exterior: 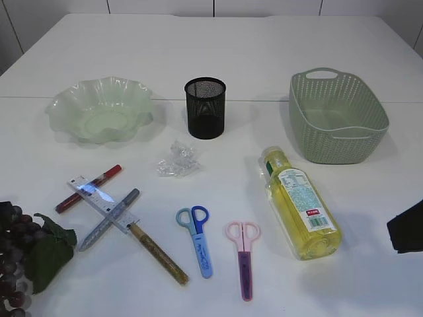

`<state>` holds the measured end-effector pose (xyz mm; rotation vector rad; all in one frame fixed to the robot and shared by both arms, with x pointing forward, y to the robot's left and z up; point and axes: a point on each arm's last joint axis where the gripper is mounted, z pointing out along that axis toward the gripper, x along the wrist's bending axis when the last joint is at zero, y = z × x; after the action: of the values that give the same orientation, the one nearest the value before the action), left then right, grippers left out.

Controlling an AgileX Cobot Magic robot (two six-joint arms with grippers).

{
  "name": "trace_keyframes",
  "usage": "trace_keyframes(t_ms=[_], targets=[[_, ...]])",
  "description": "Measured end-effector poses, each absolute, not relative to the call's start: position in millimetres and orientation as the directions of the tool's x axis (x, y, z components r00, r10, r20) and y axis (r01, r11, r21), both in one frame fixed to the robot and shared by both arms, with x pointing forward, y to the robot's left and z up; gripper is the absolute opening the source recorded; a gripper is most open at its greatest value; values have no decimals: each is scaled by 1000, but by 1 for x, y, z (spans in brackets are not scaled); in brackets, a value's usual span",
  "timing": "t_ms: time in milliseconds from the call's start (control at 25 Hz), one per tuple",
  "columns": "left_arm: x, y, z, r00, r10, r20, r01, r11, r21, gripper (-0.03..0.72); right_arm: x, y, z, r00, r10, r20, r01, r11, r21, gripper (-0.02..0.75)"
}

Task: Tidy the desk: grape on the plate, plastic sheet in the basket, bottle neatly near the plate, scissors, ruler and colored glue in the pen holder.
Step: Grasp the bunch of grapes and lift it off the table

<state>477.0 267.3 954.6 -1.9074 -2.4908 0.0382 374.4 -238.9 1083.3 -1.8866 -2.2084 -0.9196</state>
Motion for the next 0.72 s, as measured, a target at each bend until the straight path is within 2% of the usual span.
trace_keyframes(t_ms=[120,520,720], targets=[[472,268,967,-253,967,-22,967,253,16,125,374,-239,1083,-230,867,442,924,53,378,563],[446,275,1023,-221,972,-76,942,233,241,123,375,-239,1083,-230,867,441,924,52,379,563],[428,277,1043,-214,972,-101,921,235,310,122,375,-239,1083,-230,867,441,923,51,381,563]])
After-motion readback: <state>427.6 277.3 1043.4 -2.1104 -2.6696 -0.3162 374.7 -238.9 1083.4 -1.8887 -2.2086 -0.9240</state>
